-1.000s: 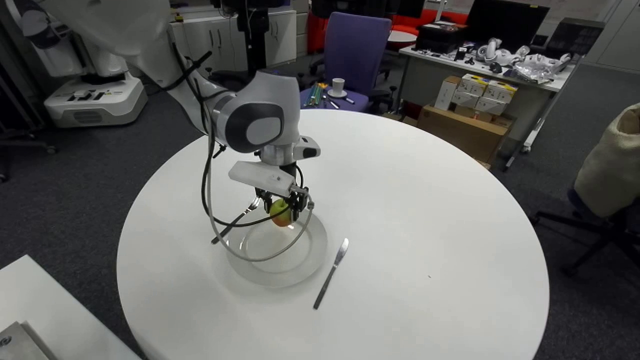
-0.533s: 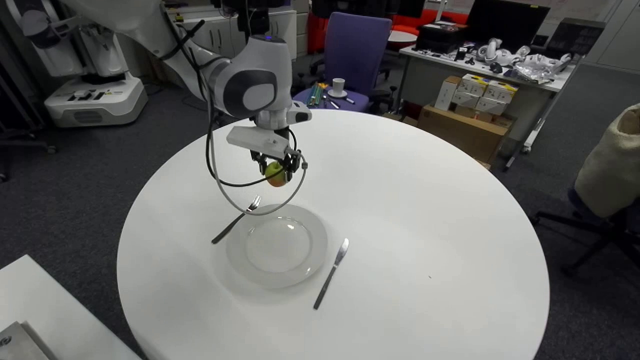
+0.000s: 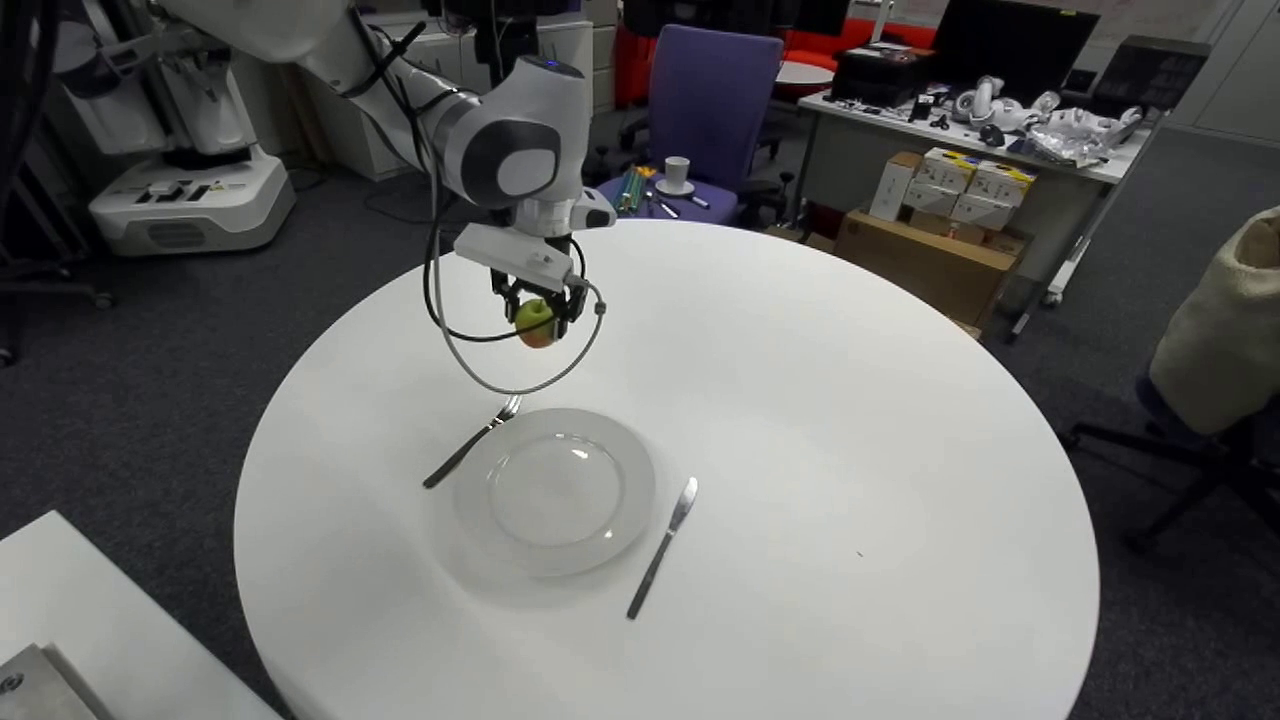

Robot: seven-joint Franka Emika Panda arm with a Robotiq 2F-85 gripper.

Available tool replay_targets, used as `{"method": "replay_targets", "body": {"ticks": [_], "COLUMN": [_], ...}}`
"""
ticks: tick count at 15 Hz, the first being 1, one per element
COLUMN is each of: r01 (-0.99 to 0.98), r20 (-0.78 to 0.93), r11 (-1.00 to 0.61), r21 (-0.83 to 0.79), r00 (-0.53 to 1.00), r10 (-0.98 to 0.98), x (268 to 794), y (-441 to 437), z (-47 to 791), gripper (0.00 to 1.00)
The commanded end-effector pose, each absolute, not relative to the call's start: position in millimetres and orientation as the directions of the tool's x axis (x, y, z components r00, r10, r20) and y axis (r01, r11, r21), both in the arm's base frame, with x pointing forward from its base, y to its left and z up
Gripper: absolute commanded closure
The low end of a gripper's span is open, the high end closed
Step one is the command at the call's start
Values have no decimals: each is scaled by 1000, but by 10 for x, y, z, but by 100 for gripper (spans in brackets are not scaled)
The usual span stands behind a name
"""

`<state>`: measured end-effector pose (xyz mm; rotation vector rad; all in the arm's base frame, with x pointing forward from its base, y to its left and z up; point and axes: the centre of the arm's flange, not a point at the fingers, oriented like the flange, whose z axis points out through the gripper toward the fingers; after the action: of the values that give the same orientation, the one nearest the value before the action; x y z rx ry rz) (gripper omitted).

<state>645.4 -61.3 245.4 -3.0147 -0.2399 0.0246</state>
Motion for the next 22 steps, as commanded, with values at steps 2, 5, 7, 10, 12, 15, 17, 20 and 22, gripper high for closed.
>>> {"method": "replay_targets", "body": {"ticks": [2, 5, 7, 10, 12, 15, 17, 20, 22], "r01": [172, 184, 191, 201, 209, 219, 226, 232, 235], "r20": [-54, -81, -99, -120, -133, -144, -147, -144, -136], "r11": [-975, -974, -974, -975, -975, -974, -973, -972, -971], "r21": [-144, -134, -120, -91, -69, -48, -40, -36, -36], "r00": [982, 977, 974, 970, 967, 964, 962, 961, 962], "r10": [182, 196, 203, 211, 217, 224, 230, 234, 237], "x": [6750, 6790, 6807, 6819, 6824, 6844, 6854, 6876, 6891], "y": [-493, -420, -393, -396, -416, -440, -439, -434, -426], "z": [2360, 2210, 2098, 1960, 1882, 1815, 1786, 1792, 1800], "gripper": [52, 52, 52, 52, 52, 52, 52, 52, 52]}}
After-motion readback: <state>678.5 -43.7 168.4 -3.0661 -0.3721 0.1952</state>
